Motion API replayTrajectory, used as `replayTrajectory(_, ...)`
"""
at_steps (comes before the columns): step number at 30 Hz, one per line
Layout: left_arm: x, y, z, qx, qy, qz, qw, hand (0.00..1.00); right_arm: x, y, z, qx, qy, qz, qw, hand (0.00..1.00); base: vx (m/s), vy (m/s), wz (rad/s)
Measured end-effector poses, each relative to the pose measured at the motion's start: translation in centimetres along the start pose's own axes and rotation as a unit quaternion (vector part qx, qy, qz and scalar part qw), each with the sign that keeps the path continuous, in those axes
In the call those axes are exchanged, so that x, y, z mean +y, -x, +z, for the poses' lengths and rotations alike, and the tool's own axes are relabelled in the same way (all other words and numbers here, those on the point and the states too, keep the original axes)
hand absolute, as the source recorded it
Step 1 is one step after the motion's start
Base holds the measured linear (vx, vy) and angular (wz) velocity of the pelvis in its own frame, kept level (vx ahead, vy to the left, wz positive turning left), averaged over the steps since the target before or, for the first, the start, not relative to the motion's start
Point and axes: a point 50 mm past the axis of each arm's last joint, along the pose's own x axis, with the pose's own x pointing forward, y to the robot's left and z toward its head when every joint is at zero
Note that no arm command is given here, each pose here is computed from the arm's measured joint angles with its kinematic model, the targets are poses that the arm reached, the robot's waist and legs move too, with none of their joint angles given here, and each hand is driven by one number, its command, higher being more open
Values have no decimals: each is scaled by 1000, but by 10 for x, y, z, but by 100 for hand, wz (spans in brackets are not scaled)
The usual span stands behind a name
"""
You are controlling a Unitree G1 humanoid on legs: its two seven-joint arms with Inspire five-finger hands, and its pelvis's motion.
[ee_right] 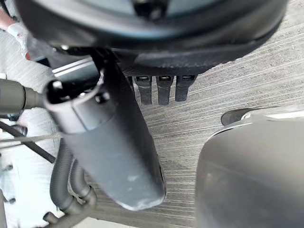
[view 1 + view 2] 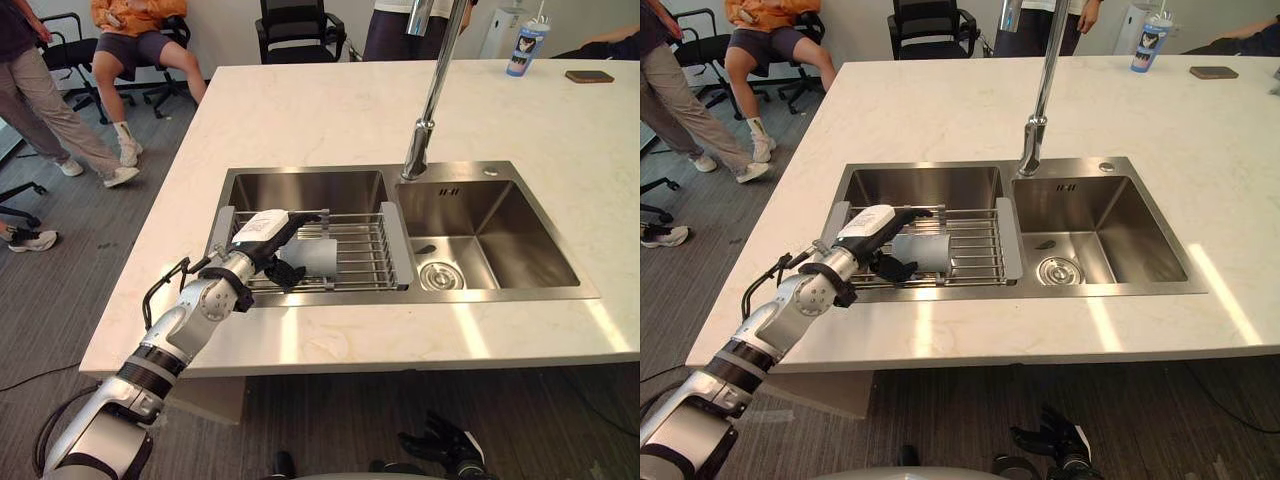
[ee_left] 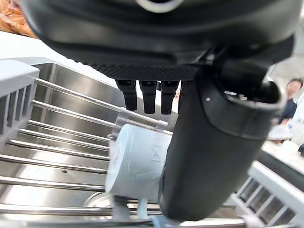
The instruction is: Walk over to the sink, pick up the cup, carry it to the dishwasher, place the cup inside the dishwasher, then close the dishwasher door
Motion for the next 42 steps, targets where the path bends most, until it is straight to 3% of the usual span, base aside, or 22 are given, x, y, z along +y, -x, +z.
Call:
replayTrajectory(5, 5, -7, -2, 1, -86, -37, 996, 90, -2, -4, 10, -12, 10, 2, 1000, 90, 14, 3, -2)
replayTrajectory(10, 2, -10, -2, 0, -116, -56, 992, 90, -2, -6, 16, -17, 16, 4, 1000, 90, 17, 0, -1)
replayTrajectory(11, 5, -12, 2, -10, -125, -55, 991, 30, -2, -7, 16, -17, 17, 3, 1000, 90, 0, 0, 0)
replayTrajectory(18, 19, -27, 13, -22, -173, -46, 984, 30, -4, -11, 28, -29, 32, 6, 999, 90, -18, 7, -5)
replayTrajectory(26, 17, -33, 23, -35, -140, -38, 989, 30, -5, -9, 23, -20, 31, 2, 999, 90, -3, 4, -2)
replayTrajectory(31, 16, -35, 38, -53, -40, -9, 998, 30, -5, -9, 22, -19, 30, -1, 999, 90, 4, 2, 3)
replayTrajectory(34, 18, -29, 50, -79, 44, 44, 995, 30, -5, -9, 22, -19, 30, -3, 999, 90, 0, 0, 0)
replayTrajectory(42, 18, 14, 68, -119, 239, 178, 947, 30, -9, -6, 15, -12, 10, -17, 1000, 90, -13, 1, 1)
